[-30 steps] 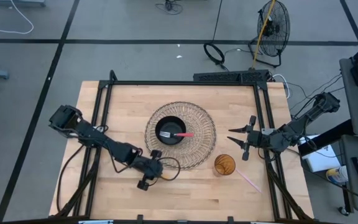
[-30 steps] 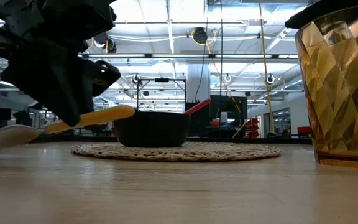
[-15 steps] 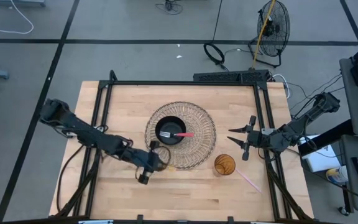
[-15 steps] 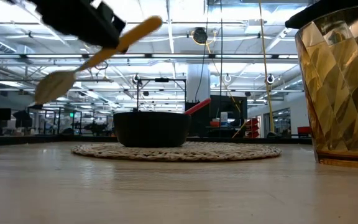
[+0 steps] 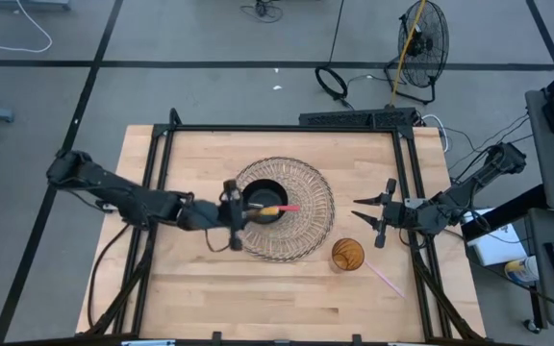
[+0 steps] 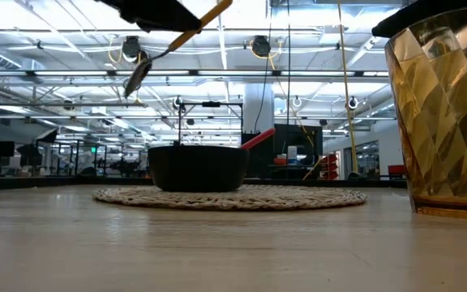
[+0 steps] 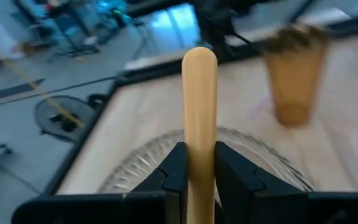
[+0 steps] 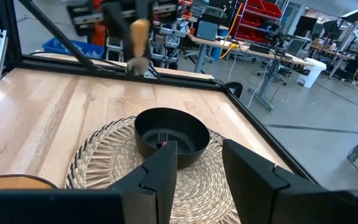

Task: Pick & Place Utensil
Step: Put the yellow spoon into the black bowl

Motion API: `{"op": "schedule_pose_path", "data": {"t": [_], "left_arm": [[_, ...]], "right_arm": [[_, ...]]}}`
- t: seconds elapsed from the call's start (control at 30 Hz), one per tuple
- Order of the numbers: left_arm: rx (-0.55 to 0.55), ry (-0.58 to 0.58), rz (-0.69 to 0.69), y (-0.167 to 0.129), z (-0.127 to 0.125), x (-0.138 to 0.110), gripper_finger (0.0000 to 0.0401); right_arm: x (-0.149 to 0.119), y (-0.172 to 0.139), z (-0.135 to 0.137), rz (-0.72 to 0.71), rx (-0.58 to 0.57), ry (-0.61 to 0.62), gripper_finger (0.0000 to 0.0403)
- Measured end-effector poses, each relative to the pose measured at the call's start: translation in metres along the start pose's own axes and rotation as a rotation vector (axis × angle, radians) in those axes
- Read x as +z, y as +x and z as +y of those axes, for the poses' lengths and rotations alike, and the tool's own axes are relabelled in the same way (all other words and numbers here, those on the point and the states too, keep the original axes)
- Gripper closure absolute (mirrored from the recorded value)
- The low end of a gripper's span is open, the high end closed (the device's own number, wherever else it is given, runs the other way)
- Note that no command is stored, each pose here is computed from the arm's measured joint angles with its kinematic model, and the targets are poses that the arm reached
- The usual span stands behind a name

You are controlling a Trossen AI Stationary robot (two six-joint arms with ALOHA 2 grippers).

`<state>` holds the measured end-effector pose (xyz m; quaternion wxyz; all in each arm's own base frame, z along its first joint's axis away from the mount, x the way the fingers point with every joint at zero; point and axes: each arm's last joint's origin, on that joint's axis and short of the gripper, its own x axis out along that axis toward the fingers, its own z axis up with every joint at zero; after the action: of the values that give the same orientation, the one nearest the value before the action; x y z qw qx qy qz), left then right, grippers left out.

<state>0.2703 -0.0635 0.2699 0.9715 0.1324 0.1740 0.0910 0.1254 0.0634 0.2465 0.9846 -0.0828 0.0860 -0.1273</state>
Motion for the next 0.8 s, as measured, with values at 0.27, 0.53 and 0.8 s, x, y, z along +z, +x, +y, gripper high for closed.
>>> {"op": "schedule_pose_path", "data": {"t": [0.27,0.53,0.8], "left_arm": [[0.151,-0.148,-0.045,0.017,0.036,0.001,0.0343],[0.228,-0.258,-0.069,0.030,0.056,-0.009,0.0343],[0.201,-0.315,-0.056,0.065,0.049,-0.035,0.0343]], "right_arm": [[0.000,0.000,0.000,0.000,0.000,0.000,0.0275],[0.000,0.000,0.000,0.000,0.000,0.000,0.0275],[0.000,0.000,0.000,0.001,0.001,-0.001,0.0275]]}}
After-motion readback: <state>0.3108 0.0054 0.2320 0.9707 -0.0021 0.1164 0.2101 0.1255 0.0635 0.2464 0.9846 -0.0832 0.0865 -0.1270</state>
